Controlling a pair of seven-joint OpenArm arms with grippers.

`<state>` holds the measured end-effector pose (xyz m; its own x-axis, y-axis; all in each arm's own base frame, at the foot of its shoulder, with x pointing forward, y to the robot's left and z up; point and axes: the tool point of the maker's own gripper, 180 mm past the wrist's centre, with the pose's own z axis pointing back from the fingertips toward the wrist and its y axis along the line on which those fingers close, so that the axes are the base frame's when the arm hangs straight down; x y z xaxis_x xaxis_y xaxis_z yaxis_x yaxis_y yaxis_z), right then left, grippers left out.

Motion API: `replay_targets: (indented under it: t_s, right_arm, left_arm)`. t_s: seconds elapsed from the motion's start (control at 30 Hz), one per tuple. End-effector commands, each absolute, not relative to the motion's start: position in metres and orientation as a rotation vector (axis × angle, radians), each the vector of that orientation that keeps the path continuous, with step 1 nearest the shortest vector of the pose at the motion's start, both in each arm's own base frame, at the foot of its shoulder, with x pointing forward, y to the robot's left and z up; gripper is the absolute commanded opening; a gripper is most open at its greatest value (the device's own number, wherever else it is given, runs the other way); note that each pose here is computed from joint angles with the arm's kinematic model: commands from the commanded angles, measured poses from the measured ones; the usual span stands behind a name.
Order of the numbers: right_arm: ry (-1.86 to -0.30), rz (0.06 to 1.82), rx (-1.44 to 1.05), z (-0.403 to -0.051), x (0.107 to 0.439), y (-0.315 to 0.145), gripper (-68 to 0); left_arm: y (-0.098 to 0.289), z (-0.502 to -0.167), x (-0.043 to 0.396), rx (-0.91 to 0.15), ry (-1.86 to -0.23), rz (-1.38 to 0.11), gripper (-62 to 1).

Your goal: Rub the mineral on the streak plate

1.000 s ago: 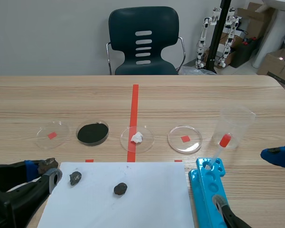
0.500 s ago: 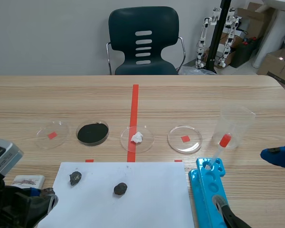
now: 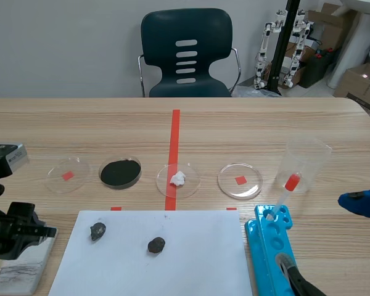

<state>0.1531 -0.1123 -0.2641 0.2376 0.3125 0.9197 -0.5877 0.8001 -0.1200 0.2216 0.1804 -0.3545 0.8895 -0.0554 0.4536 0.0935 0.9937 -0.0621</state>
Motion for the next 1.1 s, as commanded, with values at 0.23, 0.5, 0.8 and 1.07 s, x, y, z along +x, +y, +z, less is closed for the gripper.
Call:
replay_targets:
  t_s: [0.23,0.5,0.8,1.07]
  right_arm:
    - [-1.209,0.622,0.274,-0.258,0.158,-0.113,-2.9]
    - [-1.209,0.622,0.274,-0.258,0.158,-0.113,-2.9]
    - [-1.209,0.622,0.274,-0.258,0.158,-0.113,-2.9]
    - [-1.209,0.622,0.274,-0.258,0.158,-0.113,-2.9]
  left_arm:
    - [0.204,-0.357,0.237,-0.032,-0.397,0.004,-53.9]
    - [0.226,-0.375,0.244,-0.018,-0.334,0.081,-53.9]
    - [0.226,-0.385,0.247,-0.044,-0.305,0.097,-53.9]
    - [0.220,-0.394,0.247,-0.050,-0.282,0.072,-53.9]
